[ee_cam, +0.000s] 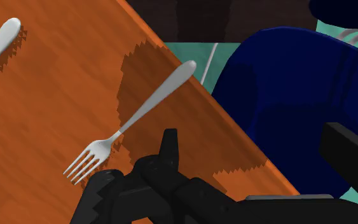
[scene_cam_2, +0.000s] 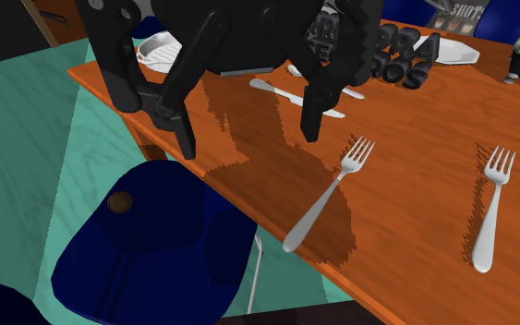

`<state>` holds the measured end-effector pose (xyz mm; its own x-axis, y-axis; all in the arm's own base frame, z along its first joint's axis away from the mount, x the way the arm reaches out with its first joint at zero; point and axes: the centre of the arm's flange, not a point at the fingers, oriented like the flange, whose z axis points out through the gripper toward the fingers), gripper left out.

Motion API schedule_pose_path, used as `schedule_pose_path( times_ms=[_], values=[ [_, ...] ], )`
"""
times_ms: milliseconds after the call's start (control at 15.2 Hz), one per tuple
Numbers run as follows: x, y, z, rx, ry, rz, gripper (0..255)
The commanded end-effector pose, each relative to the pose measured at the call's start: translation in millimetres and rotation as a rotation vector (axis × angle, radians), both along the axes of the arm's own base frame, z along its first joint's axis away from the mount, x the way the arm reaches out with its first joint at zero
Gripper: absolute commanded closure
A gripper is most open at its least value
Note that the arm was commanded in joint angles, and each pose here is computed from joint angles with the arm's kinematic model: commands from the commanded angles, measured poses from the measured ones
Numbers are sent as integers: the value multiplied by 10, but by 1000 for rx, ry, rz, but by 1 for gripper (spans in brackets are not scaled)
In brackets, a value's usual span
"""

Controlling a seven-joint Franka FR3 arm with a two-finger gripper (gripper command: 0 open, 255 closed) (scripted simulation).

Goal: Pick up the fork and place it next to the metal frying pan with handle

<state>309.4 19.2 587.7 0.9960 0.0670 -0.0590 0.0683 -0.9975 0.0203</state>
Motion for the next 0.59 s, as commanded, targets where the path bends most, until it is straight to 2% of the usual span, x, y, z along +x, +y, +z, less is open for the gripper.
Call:
schedule_pose_path(
  times_ms=[0, 528],
  values=[
    [0, 0, 0, 0, 0, 0, 0],
    [489, -699, -530, -6, -70, -442, 0]
  ],
)
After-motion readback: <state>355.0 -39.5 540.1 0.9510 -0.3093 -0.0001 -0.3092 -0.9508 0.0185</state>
